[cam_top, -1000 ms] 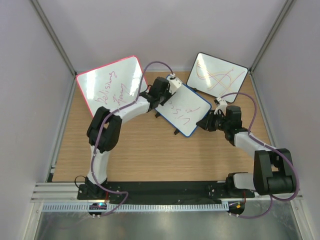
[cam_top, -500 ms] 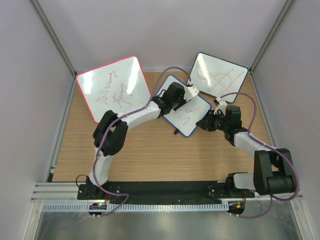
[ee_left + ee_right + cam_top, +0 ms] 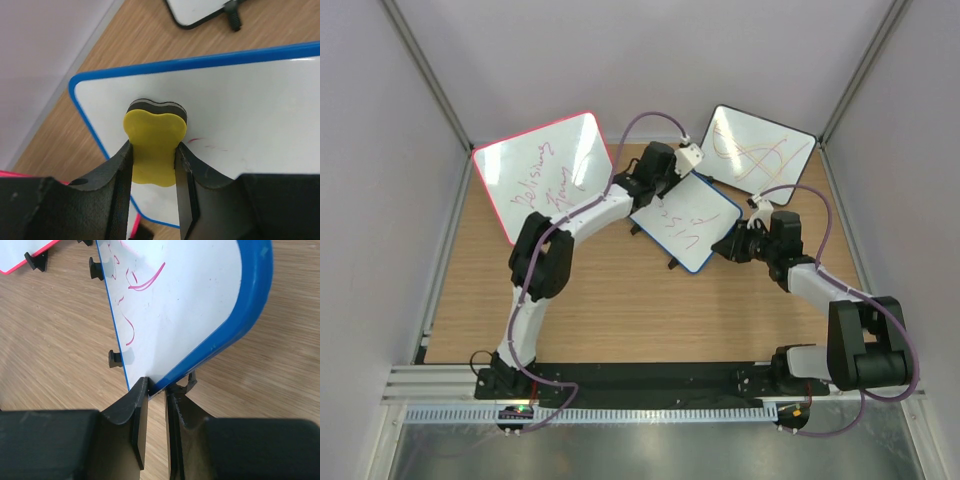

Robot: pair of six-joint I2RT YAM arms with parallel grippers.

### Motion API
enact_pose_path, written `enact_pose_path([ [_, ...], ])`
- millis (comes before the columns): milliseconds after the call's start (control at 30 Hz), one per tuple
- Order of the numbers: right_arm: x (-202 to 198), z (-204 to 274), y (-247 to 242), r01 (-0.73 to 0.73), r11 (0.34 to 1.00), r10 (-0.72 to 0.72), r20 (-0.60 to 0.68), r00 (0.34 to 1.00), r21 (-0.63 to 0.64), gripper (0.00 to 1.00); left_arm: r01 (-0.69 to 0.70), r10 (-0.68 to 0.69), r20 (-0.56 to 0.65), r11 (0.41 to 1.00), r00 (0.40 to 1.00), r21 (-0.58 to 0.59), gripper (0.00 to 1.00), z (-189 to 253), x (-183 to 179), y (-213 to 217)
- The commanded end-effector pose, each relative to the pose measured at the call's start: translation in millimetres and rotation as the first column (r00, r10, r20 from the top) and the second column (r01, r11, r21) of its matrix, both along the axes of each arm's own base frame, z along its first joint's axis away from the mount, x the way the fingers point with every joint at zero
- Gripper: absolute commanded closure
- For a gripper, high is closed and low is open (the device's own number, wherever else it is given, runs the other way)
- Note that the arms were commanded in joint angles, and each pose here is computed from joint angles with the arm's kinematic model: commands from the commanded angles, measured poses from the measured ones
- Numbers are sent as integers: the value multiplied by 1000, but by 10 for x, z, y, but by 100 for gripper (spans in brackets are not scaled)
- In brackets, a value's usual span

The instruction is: Erase the whiteboard

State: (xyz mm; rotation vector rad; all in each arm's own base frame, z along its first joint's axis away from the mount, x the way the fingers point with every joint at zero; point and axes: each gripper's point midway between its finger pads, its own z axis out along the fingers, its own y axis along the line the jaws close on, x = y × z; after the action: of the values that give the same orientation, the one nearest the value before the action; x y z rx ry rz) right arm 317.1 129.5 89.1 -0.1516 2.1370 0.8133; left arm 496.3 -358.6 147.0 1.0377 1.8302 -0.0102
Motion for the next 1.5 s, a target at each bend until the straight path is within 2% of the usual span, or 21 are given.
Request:
enact_pose_path([
  [0, 55, 134, 36, -39, 998, 43, 79, 996, -44, 99, -60, 60, -16, 998, 998, 22, 100, -116, 194, 249],
  [167, 51, 126, 39, -42, 998, 46, 77, 996, -46, 99, -26, 28, -27, 999, 999, 41, 100, -179, 106, 194],
  [367, 55, 137, 49, -46, 998, 49, 81, 995, -47, 99, 125, -122, -42, 990, 992, 72, 100, -238, -411, -279],
  [467, 55, 149, 47, -45, 998, 49, 84, 995, -49, 99, 190, -186, -92, 981, 978, 40, 100, -298, -675, -490],
  [567, 48, 164, 50, -47, 998, 52, 90, 995, -51, 99, 205, -203, -149, 979, 968, 0, 100, -380, -791, -564],
  [700, 50, 149, 46, -45, 998, 49, 83, 995, -52, 99, 197, -191, -144, 980, 971, 32, 100, -379, -784, -498],
  [800, 46, 134, 46, -44, 998, 48, 78, 996, -51, 99, 194, -184, -147, 979, 972, 62, 100, -298, -827, -341],
  [900, 55, 150, 42, -42, 998, 46, 85, 995, -53, 99, 231, -200, -202, 962, 959, 144, 100, -441, -1049, -35],
  [933, 50, 147, 40, -41, 998, 45, 82, 996, -54, 99, 244, -215, -191, 960, 958, 141, 100, -284, -1129, 71],
  [1000, 52, 157, 36, -38, 998, 42, 85, 995, -55, 99, 284, -222, -291, 939, 931, 193, 100, -509, -1403, 421],
  [1033, 57, 172, 34, -36, 998, 40, 88, 995, -55, 99, 299, -239, -306, 940, 921, 165, 100, -407, -1482, 543],
  [1100, 49, 163, 39, -37, 998, 42, 87, 995, -55, 99, 313, -216, -398, 929, 892, 197, 100, -571, -1715, 882],
  [1133, 47, 163, 42, -37, 998, 41, 88, 995, -54, 99, 307, -214, -396, 933, 893, 189, 100, -489, -1744, 1010],
  [1367, 49, 144, 60, -38, 998, 43, 85, 996, -55, 99, 363, -145, -534, 872, 833, 329, 99, -1024, -2244, 1642],
  [1467, 47, 146, 60, -38, 998, 43, 85, 996, -55, 99, 373, -104, -577, 850, 810, 371, 92, -1207, -2323, 1766],
])
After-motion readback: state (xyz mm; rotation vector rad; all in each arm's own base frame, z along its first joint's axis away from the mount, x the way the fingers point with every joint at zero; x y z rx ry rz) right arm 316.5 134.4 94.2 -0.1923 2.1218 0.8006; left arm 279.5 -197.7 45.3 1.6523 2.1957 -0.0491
